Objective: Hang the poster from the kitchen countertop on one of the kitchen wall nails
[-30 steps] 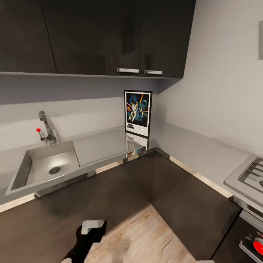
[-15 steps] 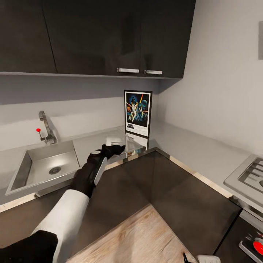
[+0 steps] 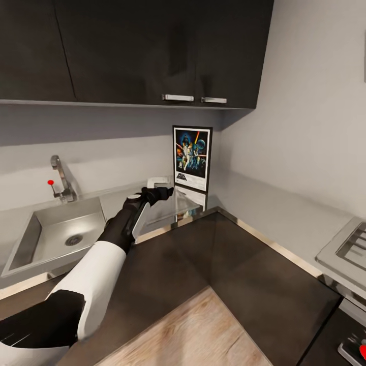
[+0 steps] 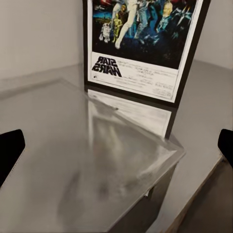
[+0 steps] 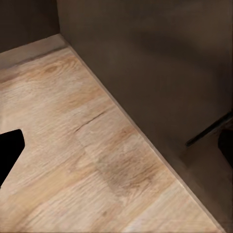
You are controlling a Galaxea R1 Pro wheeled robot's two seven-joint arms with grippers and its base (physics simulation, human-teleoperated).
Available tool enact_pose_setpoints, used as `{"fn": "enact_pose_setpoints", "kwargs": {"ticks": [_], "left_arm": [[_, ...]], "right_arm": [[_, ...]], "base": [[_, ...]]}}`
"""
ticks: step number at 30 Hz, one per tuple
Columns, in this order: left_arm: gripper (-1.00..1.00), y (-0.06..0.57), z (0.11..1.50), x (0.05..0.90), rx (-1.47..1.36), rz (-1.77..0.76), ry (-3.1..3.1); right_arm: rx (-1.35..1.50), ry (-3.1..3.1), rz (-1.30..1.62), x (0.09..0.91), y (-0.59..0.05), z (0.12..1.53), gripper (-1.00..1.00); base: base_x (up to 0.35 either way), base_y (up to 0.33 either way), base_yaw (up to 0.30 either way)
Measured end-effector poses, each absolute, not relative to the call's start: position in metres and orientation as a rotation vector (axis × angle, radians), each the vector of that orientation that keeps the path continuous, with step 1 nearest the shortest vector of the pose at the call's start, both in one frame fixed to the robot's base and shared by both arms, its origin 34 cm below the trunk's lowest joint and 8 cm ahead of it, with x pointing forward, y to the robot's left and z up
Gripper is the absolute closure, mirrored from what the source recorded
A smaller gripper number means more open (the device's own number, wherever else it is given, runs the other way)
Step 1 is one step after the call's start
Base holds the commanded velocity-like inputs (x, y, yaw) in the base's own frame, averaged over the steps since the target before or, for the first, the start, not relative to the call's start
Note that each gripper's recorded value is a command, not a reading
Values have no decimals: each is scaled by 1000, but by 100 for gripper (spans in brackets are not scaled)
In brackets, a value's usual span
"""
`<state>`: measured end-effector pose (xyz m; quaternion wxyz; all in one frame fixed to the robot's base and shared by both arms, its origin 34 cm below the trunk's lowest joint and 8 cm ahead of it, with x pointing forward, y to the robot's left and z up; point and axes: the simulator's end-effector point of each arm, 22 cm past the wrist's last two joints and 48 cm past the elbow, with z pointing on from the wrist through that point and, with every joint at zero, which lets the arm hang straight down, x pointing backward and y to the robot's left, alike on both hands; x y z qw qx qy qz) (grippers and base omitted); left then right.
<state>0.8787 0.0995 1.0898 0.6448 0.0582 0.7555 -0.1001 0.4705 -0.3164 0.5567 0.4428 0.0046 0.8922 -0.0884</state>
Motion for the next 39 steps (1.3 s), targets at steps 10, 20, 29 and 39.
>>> {"fn": "enact_pose_setpoints", "kwargs": {"ticks": [10, 20, 29, 39], "left_arm": [[-100, 100, 1091, 879, 132, -230, 1719], [-100, 99, 1091, 879, 133, -229, 1719], [-100, 99, 1091, 879, 135, -227, 1718], [-100, 79, 1090, 874, 219, -197, 1713]], "right_arm": [[4, 2220, -216, 468, -315, 555, -100], [3, 2223, -216, 467, -315, 554, -100], [-3, 2229, -214, 466, -313, 552, -100], [-110, 2234, -168, 465, -288, 549, -100]], "base": [[330, -1, 0], [276, -96, 0], [138, -115, 0], [12, -11, 0]]}}
